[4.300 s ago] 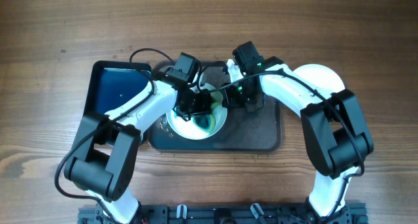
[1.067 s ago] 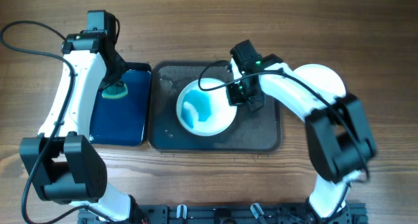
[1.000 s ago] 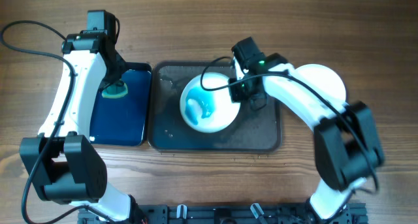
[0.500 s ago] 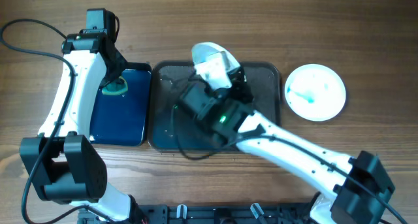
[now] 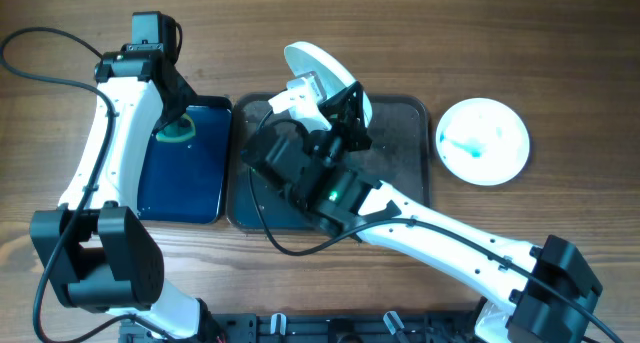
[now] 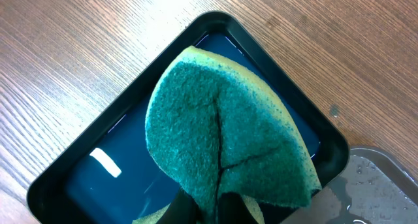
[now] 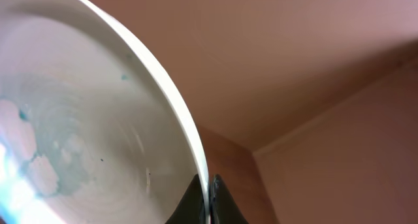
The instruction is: Clean dirty plates on tray and stack at the side
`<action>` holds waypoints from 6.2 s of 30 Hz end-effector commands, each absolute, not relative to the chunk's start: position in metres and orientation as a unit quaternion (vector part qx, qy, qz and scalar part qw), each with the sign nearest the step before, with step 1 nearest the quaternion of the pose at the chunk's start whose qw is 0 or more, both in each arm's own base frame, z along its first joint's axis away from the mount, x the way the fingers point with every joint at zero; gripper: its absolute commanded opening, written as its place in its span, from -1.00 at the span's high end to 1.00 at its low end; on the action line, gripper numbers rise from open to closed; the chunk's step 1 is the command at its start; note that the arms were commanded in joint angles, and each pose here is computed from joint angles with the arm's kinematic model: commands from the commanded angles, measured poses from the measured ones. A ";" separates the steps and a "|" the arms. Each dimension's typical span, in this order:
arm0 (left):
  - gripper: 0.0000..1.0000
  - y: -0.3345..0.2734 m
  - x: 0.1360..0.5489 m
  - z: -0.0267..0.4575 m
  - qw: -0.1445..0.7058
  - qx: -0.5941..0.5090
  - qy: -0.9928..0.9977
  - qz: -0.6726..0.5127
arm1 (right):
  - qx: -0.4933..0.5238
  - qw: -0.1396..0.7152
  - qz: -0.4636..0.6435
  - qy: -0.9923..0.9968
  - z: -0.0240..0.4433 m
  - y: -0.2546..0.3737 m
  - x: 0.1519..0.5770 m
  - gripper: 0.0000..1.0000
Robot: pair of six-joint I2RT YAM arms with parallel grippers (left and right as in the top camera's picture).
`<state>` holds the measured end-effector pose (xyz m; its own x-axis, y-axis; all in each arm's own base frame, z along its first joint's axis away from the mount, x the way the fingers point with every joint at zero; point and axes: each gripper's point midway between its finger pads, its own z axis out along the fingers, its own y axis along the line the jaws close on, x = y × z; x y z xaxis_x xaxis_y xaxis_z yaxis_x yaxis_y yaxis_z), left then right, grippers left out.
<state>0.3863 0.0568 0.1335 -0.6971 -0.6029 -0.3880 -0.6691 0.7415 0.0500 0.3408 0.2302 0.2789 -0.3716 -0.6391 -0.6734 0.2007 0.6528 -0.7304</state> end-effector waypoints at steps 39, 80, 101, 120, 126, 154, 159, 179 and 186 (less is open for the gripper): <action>0.92 0.039 0.376 0.132 0.140 -0.296 0.943 0.057 | 0.406 0.104 0.045 0.907 0.038 -0.110 0.310 0.92; -1.00 0.043 0.369 0.143 0.123 -0.184 0.973 0.066 | -0.005 0.258 0.059 0.964 0.280 0.045 0.331 -1.00; -1.00 0.043 0.369 0.143 0.123 -0.184 0.973 0.066 | -0.086 0.434 0.044 0.896 0.315 0.057 0.359 -0.99; -1.00 0.043 0.369 0.143 0.123 -0.184 0.973 0.066 | -0.096 0.715 0.062 0.690 0.204 0.050 0.251 -0.99; -1.00 0.043 0.369 0.143 0.123 -0.184 0.973 0.066 | -0.111 0.706 0.074 0.696 0.178 0.056 0.244 -0.99; -1.00 0.049 0.368 0.144 0.122 -0.182 0.972 0.081 | -0.122 0.703 0.087 0.696 0.176 0.060 0.239 -0.99; -1.00 0.039 0.381 0.155 0.161 -0.182 0.969 0.050 | -0.122 0.703 0.087 0.696 0.176 0.060 0.239 -0.99; -1.00 0.016 0.267 0.210 0.641 -0.112 0.758 -0.049 | -0.122 0.703 0.087 0.696 0.176 0.060 0.239 -0.99; -1.00 0.015 0.250 0.168 0.660 -0.090 0.745 -0.034 | -0.122 0.703 0.087 0.696 0.176 0.060 0.239 -0.99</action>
